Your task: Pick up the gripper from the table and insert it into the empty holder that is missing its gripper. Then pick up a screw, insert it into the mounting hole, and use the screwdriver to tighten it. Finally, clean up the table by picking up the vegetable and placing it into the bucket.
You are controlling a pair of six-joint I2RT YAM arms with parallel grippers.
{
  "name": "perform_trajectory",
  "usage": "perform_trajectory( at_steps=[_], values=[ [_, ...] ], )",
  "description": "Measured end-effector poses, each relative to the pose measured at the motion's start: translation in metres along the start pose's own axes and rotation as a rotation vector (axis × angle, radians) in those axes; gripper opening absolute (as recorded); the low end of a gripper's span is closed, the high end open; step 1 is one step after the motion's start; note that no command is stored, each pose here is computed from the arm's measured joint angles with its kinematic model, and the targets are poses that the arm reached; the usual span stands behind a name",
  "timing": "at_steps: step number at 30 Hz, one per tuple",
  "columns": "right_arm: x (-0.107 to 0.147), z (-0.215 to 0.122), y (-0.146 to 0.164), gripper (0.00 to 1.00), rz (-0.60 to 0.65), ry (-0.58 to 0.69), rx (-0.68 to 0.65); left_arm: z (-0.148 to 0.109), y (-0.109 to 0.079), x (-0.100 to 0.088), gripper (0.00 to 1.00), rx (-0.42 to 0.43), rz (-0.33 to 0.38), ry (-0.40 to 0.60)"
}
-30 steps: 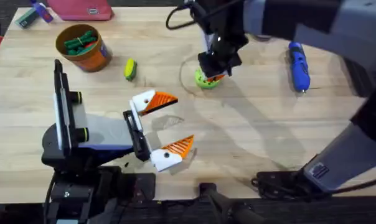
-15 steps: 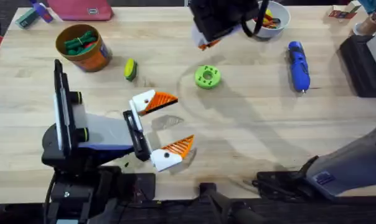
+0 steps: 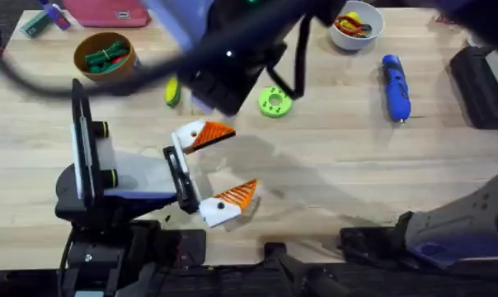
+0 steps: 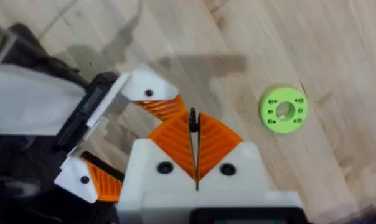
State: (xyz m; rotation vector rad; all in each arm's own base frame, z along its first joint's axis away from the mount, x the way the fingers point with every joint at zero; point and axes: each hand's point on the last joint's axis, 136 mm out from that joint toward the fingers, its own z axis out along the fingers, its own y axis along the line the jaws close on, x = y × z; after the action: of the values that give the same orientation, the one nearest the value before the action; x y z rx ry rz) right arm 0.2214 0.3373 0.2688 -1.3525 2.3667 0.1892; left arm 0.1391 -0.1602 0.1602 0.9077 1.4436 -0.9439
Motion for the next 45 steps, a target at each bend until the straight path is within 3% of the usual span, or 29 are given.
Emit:
perform_trajectory(
  at_steps=[8,17,45],
  values=[
    [-0.002,0.013,0.035,0.006,-0.212,0.021,-0.035,0.0,0.0,0.0,0.985,0.0,0.0,0.0],
    [-0.006,0.013,0.055,0.006,-0.365,-0.005,-0.079,0.0,0.0,0.0,0.986,0.0,0.0,0.0],
    [-0.001,0.029,0.054,0.006,-0.409,0.049,-0.073,0.0,0.0,0.0,0.985,0.0,0.0,0.0]
  ],
)
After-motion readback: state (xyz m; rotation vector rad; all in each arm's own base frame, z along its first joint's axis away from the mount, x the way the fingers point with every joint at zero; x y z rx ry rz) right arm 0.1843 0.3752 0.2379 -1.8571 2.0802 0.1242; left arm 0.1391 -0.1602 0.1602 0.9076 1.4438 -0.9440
